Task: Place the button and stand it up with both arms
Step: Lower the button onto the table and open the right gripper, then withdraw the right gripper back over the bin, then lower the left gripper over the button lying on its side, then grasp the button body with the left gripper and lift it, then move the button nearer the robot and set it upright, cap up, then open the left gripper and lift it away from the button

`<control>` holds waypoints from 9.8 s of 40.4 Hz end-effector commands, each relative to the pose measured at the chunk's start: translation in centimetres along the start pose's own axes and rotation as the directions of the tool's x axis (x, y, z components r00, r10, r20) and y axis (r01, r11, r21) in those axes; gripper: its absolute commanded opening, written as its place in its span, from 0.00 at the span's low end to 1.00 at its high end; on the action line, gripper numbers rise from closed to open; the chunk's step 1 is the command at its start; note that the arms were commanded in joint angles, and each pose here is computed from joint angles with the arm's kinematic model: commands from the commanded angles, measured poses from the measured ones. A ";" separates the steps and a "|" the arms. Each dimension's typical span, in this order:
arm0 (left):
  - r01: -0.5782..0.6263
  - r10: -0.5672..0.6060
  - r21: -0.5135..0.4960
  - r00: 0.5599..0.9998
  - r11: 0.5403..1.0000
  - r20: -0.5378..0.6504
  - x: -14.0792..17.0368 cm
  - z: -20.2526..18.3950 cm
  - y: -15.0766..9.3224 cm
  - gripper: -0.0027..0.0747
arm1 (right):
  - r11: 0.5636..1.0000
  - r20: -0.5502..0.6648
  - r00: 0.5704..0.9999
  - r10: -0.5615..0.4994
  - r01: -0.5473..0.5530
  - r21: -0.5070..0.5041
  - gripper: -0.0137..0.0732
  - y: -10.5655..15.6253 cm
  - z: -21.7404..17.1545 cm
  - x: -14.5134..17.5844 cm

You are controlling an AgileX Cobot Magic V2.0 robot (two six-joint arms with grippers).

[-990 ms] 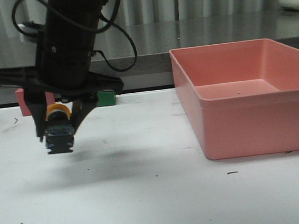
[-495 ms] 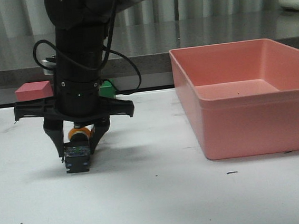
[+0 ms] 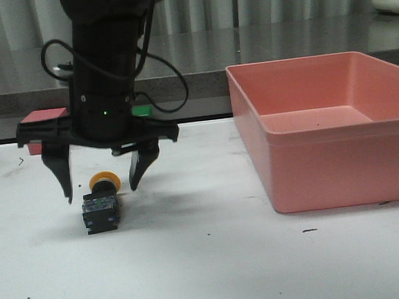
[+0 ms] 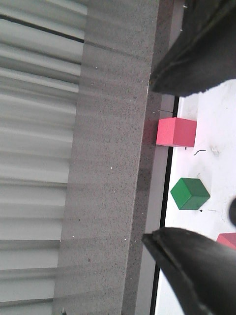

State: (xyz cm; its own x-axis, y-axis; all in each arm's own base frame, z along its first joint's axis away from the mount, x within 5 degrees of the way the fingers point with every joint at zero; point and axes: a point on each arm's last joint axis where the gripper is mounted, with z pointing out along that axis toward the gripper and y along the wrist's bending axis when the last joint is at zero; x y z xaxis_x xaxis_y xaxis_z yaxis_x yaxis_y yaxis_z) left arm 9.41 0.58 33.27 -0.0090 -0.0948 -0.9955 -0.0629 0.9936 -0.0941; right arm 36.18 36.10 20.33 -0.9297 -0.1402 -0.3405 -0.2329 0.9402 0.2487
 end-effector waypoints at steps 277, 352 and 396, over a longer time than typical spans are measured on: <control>-0.064 0.087 0.419 0.996 0.906 -0.036 13.1 17.1 -8.7 0.28 | 0.956 0.889 0.411 -0.204 -0.110 0.271 0.08 -24.2 -28.7 30.6; -0.101 0.087 0.388 0.995 0.916 0.053 18.5 16.8 -7.7 0.71 | 0.956 0.889 0.411 -0.204 -0.110 0.271 0.08 -24.2 -28.7 30.6; 0.037 0.079 0.265 0.907 0.964 -0.413 3.4 14.3 -7.7 0.03 | 0.956 0.889 0.411 -0.204 -0.110 0.271 0.08 -24.2 -28.7 30.6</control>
State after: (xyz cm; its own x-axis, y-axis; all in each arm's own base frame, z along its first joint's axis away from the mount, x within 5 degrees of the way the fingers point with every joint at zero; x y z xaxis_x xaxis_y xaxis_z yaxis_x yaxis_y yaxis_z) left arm 24.23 -6.58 27.73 -0.5347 0.0196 -0.8448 0.1987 0.9746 -0.1032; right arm 5.12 0.17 28.51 -0.1721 0.0436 -0.9841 -0.0443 0.9977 0.0520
